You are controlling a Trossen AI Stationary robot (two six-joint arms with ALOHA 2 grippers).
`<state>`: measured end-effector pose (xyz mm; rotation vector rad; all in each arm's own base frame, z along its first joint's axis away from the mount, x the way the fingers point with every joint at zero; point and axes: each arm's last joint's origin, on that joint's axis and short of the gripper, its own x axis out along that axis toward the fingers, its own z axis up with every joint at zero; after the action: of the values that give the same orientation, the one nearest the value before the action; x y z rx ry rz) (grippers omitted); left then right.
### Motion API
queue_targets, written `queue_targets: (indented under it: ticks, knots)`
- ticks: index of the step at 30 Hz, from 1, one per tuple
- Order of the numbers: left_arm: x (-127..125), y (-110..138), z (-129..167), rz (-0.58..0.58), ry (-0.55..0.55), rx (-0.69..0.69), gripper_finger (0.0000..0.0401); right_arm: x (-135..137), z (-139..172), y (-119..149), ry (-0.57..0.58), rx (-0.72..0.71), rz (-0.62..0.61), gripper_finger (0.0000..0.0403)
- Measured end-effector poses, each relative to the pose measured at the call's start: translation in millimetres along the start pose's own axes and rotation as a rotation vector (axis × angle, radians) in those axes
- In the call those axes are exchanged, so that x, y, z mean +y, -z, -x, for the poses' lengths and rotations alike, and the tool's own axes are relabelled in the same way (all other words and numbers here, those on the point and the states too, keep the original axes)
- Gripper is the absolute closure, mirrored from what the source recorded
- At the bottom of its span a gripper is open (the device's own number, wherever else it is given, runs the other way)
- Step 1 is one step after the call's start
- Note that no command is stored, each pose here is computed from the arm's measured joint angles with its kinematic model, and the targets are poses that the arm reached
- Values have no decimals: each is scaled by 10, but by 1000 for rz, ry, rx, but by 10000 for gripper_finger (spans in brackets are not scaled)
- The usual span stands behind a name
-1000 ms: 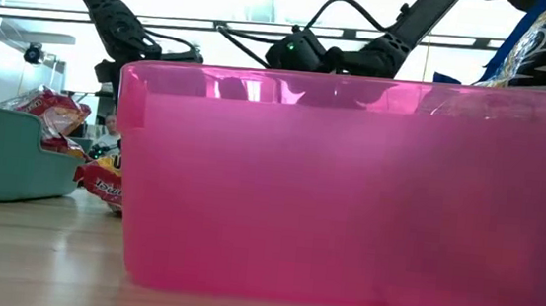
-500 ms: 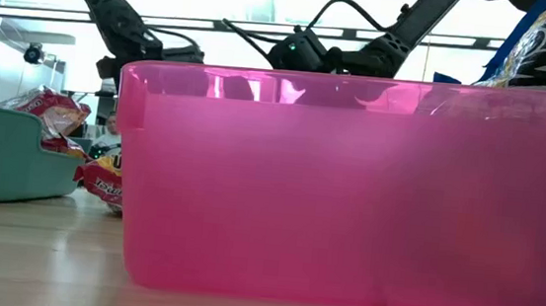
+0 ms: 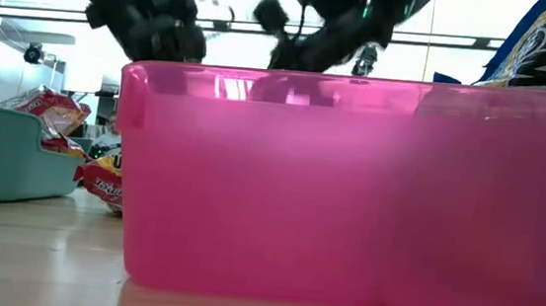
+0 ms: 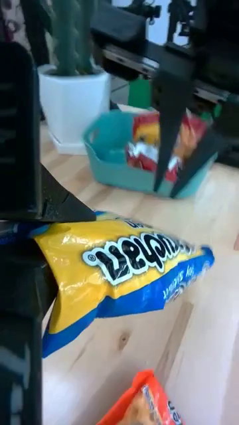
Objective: Sort Maruchan noodles
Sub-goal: Put the top left blue noodle pack into the red bin
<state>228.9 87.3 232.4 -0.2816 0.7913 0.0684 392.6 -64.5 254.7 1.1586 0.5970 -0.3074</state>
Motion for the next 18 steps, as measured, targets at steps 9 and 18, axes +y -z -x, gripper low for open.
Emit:
queue_targets:
  ticks: [9, 18]
  knots:
    - [-167, -341, 518, -108, -5, -323, 364, 720, 689, 146, -36, 118, -4, 391]
    - [-327, -501, 860, -65, 36, -464, 364, 1302, 941, 688, -140, 313, -74, 391]
